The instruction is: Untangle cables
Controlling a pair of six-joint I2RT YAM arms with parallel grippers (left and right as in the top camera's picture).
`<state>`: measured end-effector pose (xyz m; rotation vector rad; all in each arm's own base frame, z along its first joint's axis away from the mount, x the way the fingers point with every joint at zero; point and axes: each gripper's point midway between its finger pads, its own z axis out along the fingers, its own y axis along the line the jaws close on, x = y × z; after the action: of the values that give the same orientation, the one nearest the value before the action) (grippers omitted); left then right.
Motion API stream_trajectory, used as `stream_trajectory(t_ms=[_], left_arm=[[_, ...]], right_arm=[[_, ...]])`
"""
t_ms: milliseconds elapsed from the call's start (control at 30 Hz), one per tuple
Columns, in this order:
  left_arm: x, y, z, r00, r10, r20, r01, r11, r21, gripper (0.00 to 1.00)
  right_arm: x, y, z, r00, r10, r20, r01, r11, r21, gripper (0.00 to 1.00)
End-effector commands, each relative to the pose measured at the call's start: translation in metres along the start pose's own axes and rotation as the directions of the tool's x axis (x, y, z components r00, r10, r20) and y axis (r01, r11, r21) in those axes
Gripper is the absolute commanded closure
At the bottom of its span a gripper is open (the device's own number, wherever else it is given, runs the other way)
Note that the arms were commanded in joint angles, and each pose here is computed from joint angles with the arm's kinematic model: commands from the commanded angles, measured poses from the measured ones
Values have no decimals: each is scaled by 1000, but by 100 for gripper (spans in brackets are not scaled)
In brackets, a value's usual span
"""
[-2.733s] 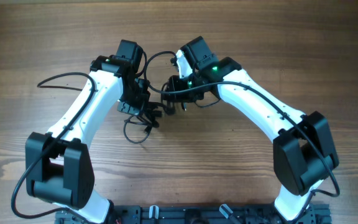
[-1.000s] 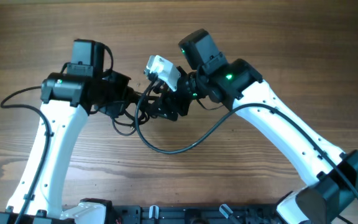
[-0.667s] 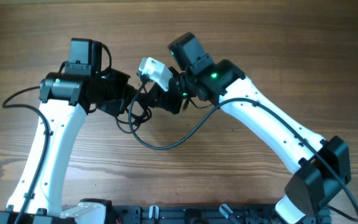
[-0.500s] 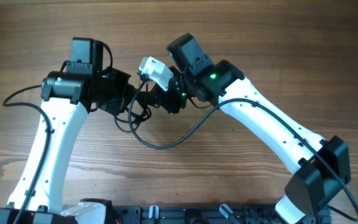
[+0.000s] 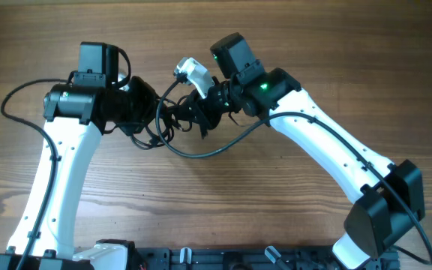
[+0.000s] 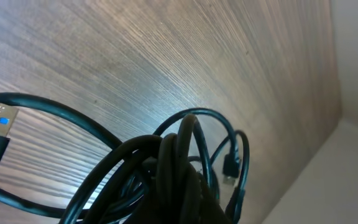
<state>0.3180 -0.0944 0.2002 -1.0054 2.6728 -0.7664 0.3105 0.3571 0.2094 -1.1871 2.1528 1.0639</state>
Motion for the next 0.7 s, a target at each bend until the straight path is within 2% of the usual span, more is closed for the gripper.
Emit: stream_trajectory(t_ms=[0, 167, 200, 267, 333, 400, 467, 567, 667], left_arm=[[15, 32, -2, 974, 216, -64, -221, 970, -99, 94], [14, 31, -2, 945, 321, -71, -326, 941, -90, 91], [12, 29, -1, 946, 318, -61, -322, 943, -84, 85], [9, 26, -1, 959, 279, -42, -282, 956, -77, 51], [6, 23, -1, 975, 220, -24, -221, 973, -69, 37], [6, 22, -1, 988, 153, -17, -154, 986, -68, 31], [6, 22, 0, 997, 77, -11, -78, 995, -69, 31], [8, 11, 3, 998, -67, 4, 67, 997, -45, 36], [10, -7, 15, 989, -148, 24, 148, 989, -13, 37]], right_arm=[[4, -136, -69, 1000, 1, 29, -14, 894, 448, 96], [6, -141, -72, 997, -75, -25, 78, 877, 474, 96], [6, -135, -68, 997, -75, -19, 76, 895, 440, 96], [6, -117, -61, 999, -27, 20, 19, 941, 337, 96], [5, -104, -56, 997, 61, 54, -73, 963, 260, 96], [6, -102, -56, 987, 140, 73, -154, 956, 249, 96], [6, -102, -56, 975, 204, 91, -221, 945, 240, 96], [5, -97, -52, 932, 342, 118, -361, 908, 215, 96], [3, -81, -39, 923, 371, 103, -384, 904, 189, 96]])
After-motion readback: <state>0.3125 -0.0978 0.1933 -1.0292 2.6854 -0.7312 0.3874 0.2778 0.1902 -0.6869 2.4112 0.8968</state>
